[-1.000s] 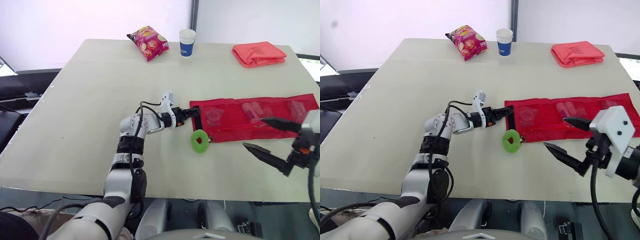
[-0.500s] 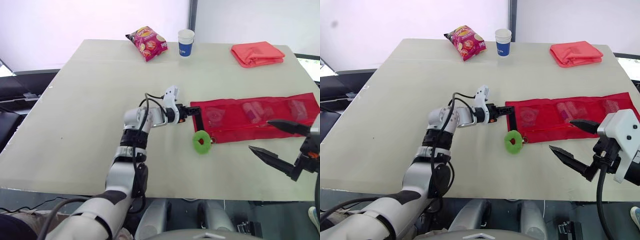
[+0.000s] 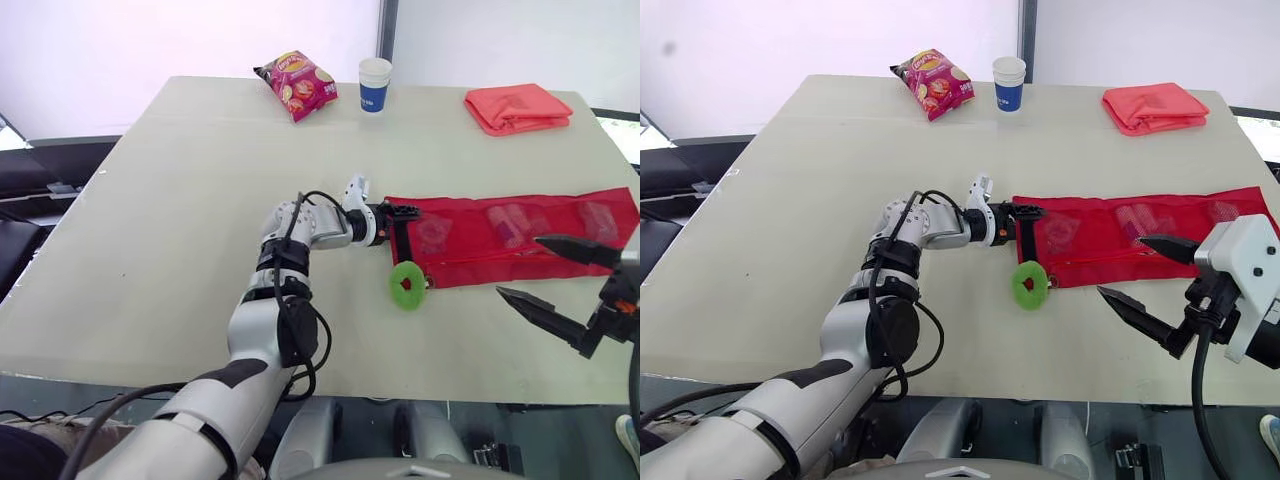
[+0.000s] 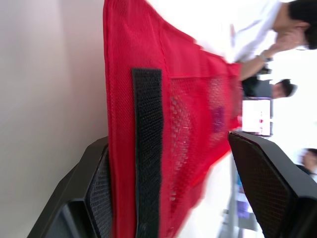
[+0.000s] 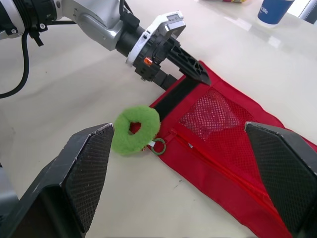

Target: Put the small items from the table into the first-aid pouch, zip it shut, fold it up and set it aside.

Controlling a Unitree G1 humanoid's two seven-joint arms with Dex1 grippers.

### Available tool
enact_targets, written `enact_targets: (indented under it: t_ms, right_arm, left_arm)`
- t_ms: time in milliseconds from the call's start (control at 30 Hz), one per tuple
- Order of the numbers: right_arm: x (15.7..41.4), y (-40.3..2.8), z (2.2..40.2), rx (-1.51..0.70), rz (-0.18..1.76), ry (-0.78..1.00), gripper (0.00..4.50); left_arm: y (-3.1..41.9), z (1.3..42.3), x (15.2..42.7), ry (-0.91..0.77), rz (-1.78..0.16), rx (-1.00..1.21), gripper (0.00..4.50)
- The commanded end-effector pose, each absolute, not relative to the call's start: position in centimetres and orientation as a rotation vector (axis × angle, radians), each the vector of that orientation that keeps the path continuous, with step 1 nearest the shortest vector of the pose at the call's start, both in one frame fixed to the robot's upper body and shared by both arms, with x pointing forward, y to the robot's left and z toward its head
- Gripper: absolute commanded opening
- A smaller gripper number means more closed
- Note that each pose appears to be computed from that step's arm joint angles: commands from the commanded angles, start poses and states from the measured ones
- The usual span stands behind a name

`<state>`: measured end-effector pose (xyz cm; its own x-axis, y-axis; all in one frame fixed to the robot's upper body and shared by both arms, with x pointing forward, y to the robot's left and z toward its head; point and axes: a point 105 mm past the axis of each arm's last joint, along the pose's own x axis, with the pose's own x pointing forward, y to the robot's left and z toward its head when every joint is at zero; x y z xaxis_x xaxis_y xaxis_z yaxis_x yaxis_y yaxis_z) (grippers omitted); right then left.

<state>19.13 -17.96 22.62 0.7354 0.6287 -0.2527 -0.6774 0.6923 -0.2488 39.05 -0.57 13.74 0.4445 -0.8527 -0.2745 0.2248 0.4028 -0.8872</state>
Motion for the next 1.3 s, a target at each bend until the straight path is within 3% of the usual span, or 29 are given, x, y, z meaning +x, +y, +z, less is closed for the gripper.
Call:
enact_targets:
  t_ms: [33, 67, 167, 367, 633, 767, 967, 1300]
  right_arm:
    - [18.8, -17.5, 23.5, -0.378, 0.737, 0.11, 4.5]
    - [18.8, -17.5, 23.6, -0.378, 0.738, 0.11, 4.5]
    - [18.7, -17.4, 23.5, -0.377, 0.741, 0.111, 4.5]
    - [18.8, -17.2, 23.3, -0.37, 0.747, 0.119, 4.5]
    - [19.4, -13.4, 21.1, -0.366, 0.923, 0.182, 4.5]
    - [21.7, -11.8, 18.6, -0.408, 0.942, 0.248, 4.5]
    - [25.9, -5.7, 15.2, -0.367, 1.058, 0.299, 4.5]
    - [27.9, -6.7, 12.9, -0.447, 1.003, 0.425, 4.5]
  left_arm:
    - [-0.8, 14.7, 38.8, 0.794, -0.862, -0.911, 3.55]
    - [-0.7, 14.5, 38.8, 0.788, -0.856, -0.892, 3.55]
    - [-0.4, 14.1, 38.5, 0.778, -0.862, -0.852, 2.77]
    - [0.6, 12.8, 37.1, 0.81, -0.876, -0.809, 0.03]
    - [3.6, 14.3, 37.7, 0.739, -0.858, -0.84, 0.03]
    - [5.8, 14.8, 37.4, 0.725, -0.841, -0.839, 0.03]
    - [7.3, 14.6, 36.3, 0.717, -0.814, -0.832, 0.03]
    - [7.1, 14.9, 36.1, 0.669, -0.782, -0.857, 0.03]
